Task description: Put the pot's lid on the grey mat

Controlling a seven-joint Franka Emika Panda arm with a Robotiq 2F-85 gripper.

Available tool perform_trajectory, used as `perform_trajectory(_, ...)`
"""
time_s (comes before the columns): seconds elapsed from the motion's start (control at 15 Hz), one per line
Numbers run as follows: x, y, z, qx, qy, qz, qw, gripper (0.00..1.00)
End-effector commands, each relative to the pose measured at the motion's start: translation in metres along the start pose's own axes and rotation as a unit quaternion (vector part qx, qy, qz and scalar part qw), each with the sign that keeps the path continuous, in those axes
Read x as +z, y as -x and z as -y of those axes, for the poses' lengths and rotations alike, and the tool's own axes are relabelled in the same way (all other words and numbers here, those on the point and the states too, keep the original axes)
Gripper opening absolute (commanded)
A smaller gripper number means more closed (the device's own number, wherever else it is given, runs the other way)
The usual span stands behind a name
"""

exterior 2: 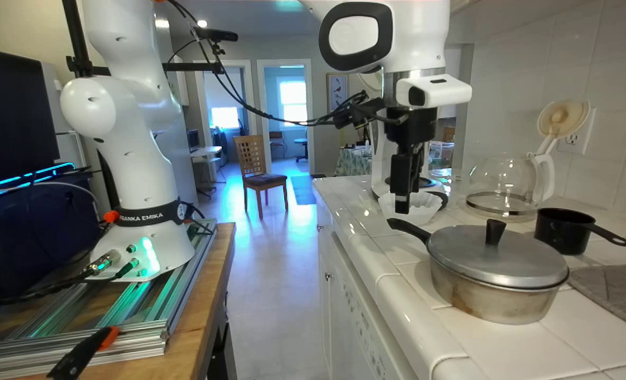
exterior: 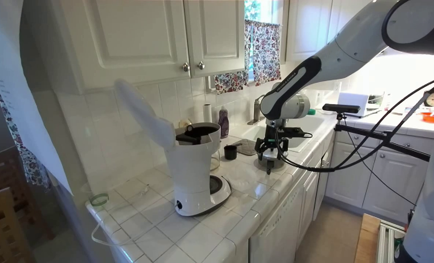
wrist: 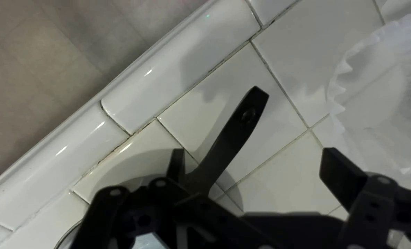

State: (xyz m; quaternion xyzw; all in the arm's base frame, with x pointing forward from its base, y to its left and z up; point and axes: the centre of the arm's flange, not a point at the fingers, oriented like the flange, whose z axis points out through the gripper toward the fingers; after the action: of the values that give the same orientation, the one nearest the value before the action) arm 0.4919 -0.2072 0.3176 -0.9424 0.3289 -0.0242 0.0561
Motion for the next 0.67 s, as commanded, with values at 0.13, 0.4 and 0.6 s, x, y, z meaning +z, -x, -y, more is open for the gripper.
perform_trajectory(0.13, 0.020, -0.021, 0.001, 0.029, -0.007, 0.005, 0.9995, 1.00)
perform_trajectory(0.4, 0.035, -0.026, 0.003, 0.030, 0.001, 0.019, 0.9994, 1.00)
perform_trajectory(0.6, 0.044, -0.028, 0.004, 0.027, 0.005, 0.026, 0.9993, 1.00)
